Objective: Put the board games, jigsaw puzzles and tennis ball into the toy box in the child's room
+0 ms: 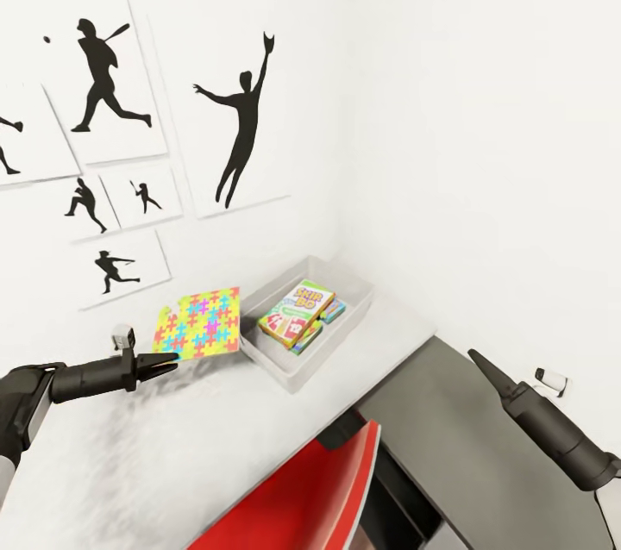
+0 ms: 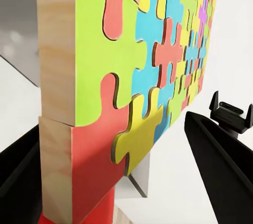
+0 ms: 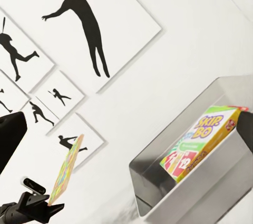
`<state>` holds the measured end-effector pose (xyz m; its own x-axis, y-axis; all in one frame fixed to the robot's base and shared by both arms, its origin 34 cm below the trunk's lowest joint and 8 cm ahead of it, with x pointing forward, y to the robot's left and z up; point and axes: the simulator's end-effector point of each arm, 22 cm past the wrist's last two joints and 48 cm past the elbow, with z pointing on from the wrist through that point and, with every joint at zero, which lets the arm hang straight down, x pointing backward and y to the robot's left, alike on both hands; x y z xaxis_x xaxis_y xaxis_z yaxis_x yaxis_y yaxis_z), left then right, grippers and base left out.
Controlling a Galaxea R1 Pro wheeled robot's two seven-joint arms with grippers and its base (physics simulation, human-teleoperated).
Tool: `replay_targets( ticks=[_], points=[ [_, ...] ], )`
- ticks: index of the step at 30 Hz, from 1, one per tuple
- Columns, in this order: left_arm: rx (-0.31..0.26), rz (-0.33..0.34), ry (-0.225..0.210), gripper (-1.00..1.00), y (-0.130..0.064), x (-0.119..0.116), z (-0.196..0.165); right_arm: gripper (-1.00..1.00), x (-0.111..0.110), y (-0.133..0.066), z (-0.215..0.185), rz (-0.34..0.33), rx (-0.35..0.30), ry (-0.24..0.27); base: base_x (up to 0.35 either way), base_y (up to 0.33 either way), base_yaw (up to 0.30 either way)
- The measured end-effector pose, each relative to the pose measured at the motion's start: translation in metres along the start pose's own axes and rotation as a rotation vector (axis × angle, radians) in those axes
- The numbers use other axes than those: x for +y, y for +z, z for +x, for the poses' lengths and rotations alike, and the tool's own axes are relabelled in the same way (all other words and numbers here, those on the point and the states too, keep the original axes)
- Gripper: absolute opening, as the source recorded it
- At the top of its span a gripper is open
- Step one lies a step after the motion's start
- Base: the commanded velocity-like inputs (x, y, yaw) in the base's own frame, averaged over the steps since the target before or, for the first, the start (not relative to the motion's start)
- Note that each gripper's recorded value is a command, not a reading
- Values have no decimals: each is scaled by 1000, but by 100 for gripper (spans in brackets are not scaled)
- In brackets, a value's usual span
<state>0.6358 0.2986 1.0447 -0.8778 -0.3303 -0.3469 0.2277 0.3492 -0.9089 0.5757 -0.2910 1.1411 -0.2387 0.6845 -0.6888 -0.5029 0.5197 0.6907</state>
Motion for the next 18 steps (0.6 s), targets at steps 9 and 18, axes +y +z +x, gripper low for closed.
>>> replay_targets(
  ticks=[9, 18],
  points=[
    [0, 3, 4, -100, 0, -3, 0, 100, 2, 0, -1, -4, -3, -3, 80, -13, 113],
    [3, 2, 4, -100, 1, -3, 0, 100, 2, 0, -1, -2, 1, -1, 2, -1, 8]
  ],
)
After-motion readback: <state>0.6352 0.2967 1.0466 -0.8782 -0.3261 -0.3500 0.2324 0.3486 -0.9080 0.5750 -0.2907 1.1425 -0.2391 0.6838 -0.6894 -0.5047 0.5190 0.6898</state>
